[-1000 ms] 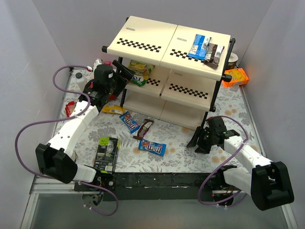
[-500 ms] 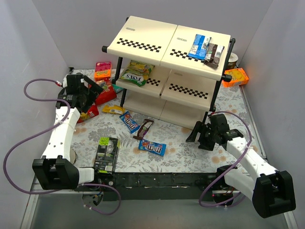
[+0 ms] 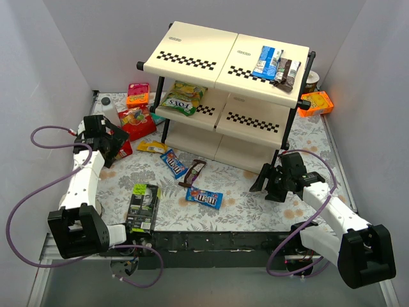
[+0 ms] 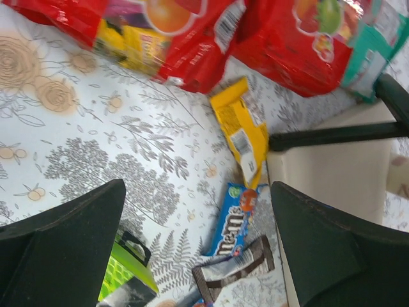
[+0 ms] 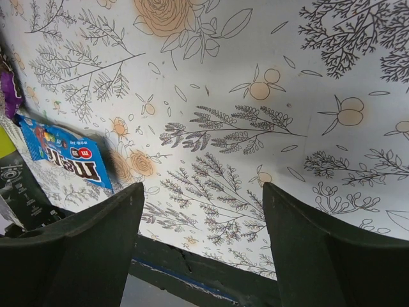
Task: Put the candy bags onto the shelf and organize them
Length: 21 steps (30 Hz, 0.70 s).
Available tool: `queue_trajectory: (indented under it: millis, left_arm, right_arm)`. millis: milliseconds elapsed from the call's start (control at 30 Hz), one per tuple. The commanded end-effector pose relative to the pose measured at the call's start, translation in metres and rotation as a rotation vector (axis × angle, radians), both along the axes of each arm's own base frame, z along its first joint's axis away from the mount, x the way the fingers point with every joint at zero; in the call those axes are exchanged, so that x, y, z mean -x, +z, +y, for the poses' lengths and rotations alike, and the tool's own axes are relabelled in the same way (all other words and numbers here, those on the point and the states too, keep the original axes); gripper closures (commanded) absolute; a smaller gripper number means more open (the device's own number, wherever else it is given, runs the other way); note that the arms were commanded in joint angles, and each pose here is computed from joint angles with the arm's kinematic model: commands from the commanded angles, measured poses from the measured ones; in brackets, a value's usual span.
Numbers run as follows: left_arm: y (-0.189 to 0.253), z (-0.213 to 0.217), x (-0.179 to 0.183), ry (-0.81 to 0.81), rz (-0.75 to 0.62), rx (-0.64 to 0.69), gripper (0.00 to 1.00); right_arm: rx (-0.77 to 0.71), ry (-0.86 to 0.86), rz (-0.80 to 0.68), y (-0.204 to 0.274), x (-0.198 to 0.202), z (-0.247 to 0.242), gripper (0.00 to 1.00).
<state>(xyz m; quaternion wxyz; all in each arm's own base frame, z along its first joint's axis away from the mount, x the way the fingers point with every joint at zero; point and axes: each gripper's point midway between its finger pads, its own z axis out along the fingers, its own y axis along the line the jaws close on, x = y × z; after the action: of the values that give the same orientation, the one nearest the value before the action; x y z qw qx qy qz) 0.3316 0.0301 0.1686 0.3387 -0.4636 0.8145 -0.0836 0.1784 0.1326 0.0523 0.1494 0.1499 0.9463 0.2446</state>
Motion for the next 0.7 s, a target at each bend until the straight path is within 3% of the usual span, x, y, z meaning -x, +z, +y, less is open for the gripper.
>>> queue_trajectory:
  millis: [0,200,667]
  left_arm:
    - [-0.018,0.021,-0.002,0.069,-0.005,0.038,0.02]
    - [-0.037,0.011,-0.010,0.027,0.004,0.132,0.02]
    - [-0.064,0.006,-0.018,-0.025,0.036,0.148,0.02]
  right_arm:
    - [-0.023,0.011,-0.029,0.008,-0.004,0.003,0.19]
    - [-0.031,0.008,-0.023,0.006,-0.001,0.004,0.20]
    - [-0.060,0.040,-0.019,0.008,-0.007,0.012,0.21]
